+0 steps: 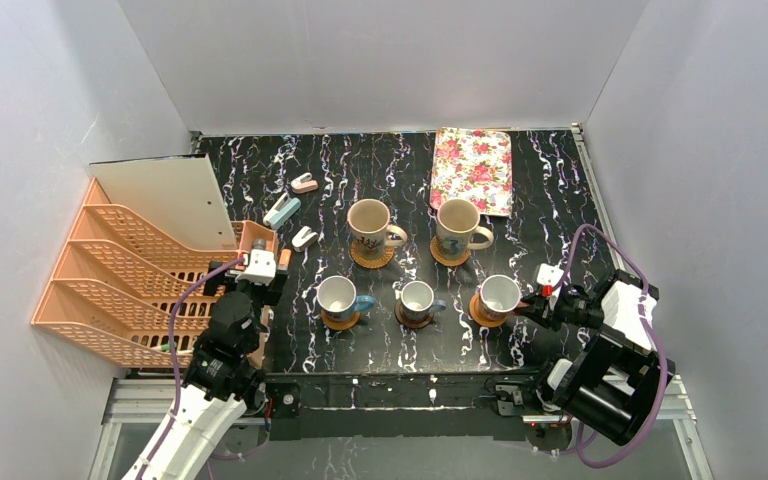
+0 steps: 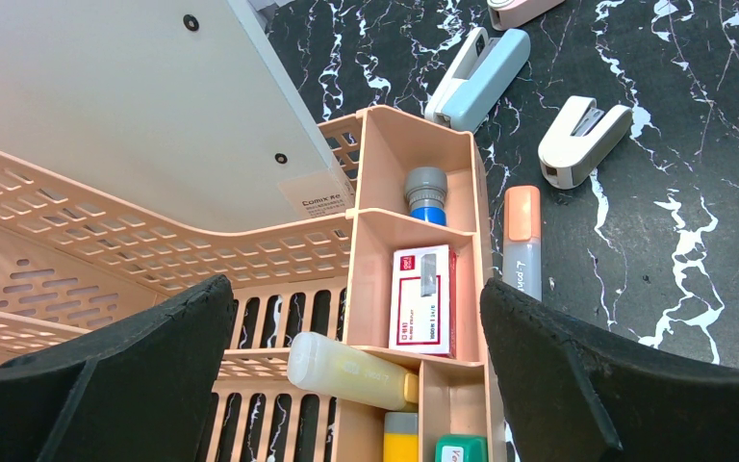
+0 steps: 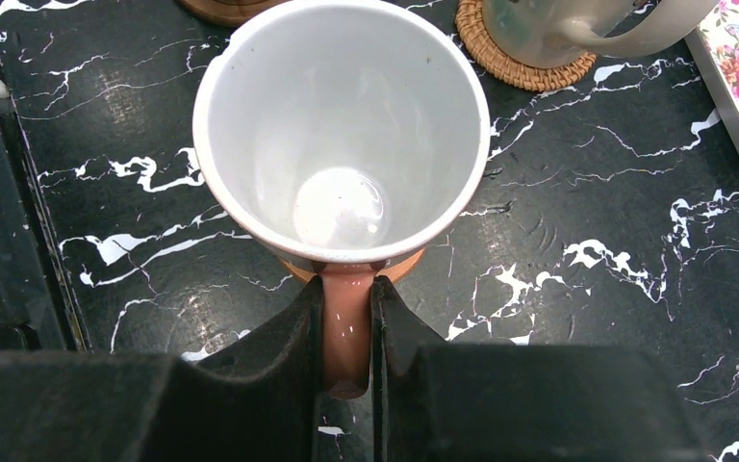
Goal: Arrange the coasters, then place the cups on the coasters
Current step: Place the cup on the coaster.
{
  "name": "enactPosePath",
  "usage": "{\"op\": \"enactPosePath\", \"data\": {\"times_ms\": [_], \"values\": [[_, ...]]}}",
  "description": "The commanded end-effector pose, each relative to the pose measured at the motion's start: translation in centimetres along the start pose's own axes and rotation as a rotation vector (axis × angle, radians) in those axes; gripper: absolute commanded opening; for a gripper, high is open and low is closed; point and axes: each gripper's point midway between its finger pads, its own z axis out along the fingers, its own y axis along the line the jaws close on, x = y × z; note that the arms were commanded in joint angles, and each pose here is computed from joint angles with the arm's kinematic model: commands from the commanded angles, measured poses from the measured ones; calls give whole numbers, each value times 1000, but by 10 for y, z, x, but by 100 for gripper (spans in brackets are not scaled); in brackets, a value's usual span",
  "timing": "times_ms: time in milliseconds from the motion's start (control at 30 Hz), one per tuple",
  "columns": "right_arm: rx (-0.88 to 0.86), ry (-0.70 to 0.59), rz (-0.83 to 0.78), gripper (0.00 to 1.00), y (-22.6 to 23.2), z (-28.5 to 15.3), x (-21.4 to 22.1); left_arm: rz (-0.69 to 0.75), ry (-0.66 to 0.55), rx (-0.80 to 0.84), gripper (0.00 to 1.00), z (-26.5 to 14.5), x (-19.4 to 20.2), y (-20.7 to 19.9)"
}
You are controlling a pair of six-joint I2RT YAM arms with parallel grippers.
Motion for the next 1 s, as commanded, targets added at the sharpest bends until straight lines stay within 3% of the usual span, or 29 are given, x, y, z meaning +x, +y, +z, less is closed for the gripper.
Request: {"op": "enactPosePath", "data": {"times_ms": [0, 967], "values": [[12, -62, 4, 5, 4, 2, -13, 1, 10, -12, 98, 1, 4, 0], [16, -60, -11, 17, 6, 3, -13, 1, 11, -13, 98, 1, 4, 1]]}}
